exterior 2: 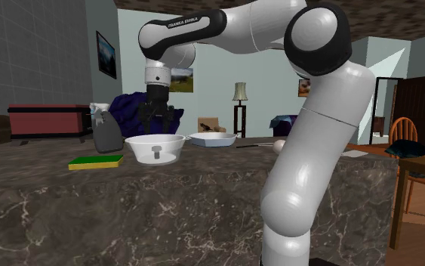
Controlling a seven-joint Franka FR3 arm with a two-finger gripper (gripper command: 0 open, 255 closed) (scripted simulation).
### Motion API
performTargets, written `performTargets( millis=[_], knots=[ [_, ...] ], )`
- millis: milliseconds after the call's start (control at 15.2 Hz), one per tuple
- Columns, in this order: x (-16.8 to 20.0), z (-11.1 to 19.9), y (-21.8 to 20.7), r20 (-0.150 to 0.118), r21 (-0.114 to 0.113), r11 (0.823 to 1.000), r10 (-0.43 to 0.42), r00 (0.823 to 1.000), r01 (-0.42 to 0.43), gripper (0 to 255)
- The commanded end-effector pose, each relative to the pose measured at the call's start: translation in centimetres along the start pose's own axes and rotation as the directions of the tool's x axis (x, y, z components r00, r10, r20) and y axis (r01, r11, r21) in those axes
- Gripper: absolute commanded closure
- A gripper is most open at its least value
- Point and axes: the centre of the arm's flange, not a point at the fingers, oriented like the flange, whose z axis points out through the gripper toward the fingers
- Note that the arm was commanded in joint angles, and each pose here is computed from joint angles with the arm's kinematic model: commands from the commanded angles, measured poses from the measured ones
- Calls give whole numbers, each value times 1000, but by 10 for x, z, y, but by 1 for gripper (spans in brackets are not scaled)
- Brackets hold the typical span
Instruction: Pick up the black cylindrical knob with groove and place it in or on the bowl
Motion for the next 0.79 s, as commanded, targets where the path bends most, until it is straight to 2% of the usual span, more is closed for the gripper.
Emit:
performTargets(
  millis=[0, 132, 396, 726],
  knots=[
    [0, 0, 0, 0, 0, 1000, 0, 1000, 0, 0],
    [0, 0, 0, 0, 0, 1000, 0, 1000, 0, 0],
    [0, -50, 0, 0, 0, 1000, 0, 1000, 0, 0],
    [0, -50, 0, 0, 0, 1000, 0, 1000, 0, 0]
  ],
)
